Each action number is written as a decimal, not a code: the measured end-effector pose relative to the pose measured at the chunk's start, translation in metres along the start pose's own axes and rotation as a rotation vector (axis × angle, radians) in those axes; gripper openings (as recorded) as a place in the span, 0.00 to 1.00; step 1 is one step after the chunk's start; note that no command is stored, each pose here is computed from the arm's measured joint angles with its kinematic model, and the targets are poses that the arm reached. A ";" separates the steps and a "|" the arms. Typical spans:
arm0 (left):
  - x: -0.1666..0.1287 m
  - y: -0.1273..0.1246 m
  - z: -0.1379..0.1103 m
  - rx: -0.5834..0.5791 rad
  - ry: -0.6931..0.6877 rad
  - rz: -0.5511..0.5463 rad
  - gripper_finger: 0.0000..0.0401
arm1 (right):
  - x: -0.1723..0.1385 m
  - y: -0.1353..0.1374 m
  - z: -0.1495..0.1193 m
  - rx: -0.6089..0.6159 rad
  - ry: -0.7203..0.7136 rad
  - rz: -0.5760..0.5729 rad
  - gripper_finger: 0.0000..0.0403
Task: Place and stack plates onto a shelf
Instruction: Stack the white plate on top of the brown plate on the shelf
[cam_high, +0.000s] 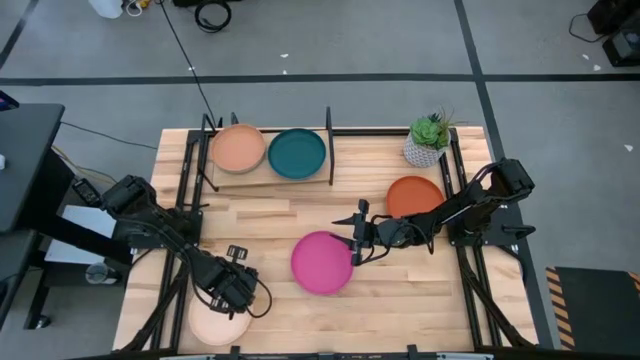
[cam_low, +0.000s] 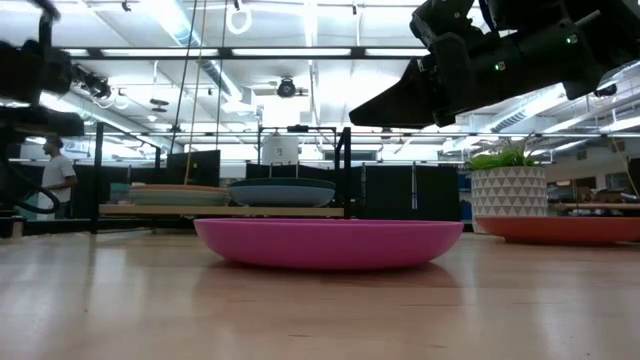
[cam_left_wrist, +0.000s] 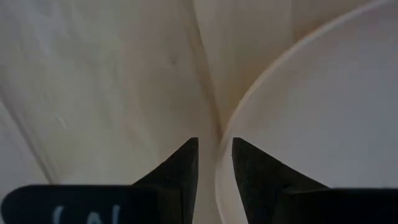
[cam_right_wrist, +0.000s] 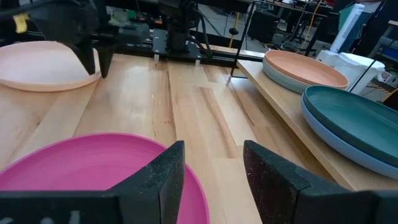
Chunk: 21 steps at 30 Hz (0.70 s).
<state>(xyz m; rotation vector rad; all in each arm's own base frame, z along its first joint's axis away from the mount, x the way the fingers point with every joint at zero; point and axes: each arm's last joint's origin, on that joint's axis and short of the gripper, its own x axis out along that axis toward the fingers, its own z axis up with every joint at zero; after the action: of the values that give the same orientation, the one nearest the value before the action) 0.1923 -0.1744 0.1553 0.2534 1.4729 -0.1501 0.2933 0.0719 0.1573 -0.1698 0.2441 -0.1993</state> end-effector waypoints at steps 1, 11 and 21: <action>0.002 0.001 -0.001 0.000 0.004 -0.002 0.26 | 0.000 0.000 0.000 0.000 0.000 0.000 0.42; 0.007 0.004 0.002 0.026 -0.016 -0.045 0.11 | 0.000 0.000 0.000 0.000 0.000 0.000 0.42; -0.007 0.022 0.018 0.005 -0.018 -0.031 0.03 | 0.000 0.000 0.000 -0.001 0.000 0.000 0.42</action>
<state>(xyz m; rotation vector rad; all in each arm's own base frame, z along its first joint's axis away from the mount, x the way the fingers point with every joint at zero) 0.2147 -0.1584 0.1658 0.2330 1.4586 -0.1808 0.2933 0.0718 0.1573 -0.1705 0.2444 -0.1992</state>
